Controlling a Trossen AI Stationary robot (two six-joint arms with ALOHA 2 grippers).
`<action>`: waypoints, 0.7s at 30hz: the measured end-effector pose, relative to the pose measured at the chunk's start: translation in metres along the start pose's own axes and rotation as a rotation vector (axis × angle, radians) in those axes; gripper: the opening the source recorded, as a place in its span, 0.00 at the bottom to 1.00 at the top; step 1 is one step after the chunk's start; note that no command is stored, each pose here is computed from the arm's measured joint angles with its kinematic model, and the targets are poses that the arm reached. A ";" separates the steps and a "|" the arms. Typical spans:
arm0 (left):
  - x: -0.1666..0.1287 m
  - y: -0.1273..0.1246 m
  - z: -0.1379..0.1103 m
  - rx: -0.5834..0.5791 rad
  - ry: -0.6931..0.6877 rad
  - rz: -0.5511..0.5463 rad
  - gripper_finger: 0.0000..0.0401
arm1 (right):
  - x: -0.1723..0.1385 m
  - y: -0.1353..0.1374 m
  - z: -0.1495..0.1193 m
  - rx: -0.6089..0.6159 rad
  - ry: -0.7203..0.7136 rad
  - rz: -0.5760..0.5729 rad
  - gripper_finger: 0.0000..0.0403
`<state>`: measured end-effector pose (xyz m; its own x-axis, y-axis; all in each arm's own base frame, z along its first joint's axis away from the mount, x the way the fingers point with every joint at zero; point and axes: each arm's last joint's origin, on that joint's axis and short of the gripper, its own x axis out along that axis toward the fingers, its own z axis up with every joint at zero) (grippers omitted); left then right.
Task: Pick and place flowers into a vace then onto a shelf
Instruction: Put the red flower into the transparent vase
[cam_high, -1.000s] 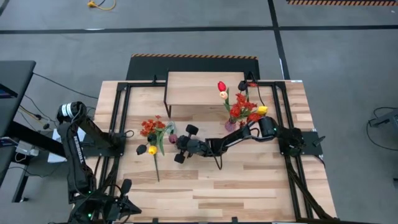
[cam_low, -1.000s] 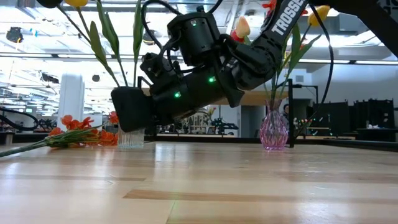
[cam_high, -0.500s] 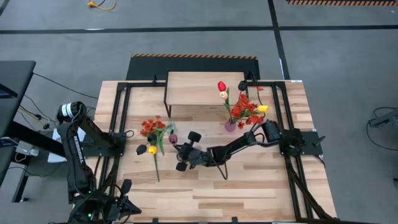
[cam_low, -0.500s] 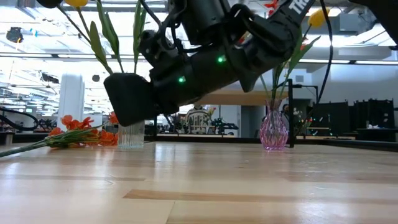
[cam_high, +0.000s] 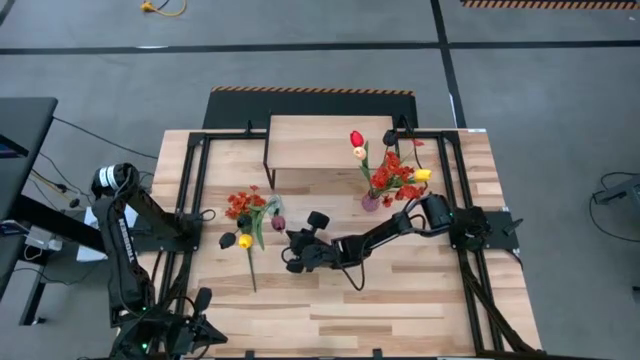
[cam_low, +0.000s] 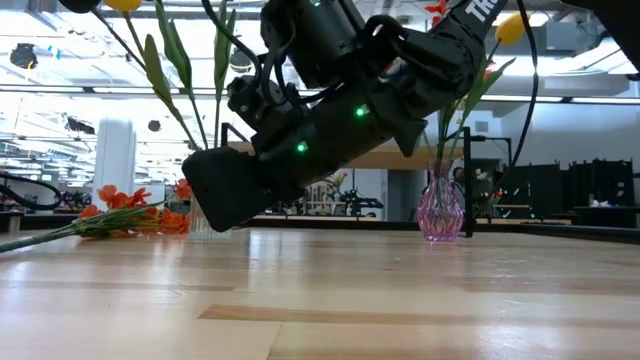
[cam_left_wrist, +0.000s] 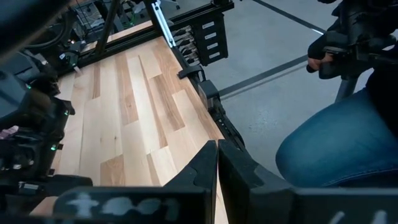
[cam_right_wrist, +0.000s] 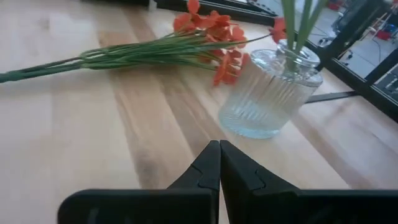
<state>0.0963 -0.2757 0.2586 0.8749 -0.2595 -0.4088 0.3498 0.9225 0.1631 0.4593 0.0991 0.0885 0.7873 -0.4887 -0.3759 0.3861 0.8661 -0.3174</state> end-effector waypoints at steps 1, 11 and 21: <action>0.000 0.000 0.000 0.000 0.000 0.000 0.00 | 0.000 0.000 0.000 -0.001 0.001 0.001 0.00; 0.000 0.000 0.000 -0.017 0.004 0.000 0.00 | -0.045 -0.018 0.009 0.051 -0.014 0.033 0.00; 0.000 0.000 0.000 -0.017 0.003 0.003 0.00 | -0.133 -0.013 -0.010 0.125 -0.112 0.101 0.00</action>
<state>0.0962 -0.2754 0.2582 0.8749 -0.2564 -0.4109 0.3418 0.9279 0.1487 0.3454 0.1519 0.1338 0.8707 -0.3902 -0.2993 0.3537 0.9197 -0.1701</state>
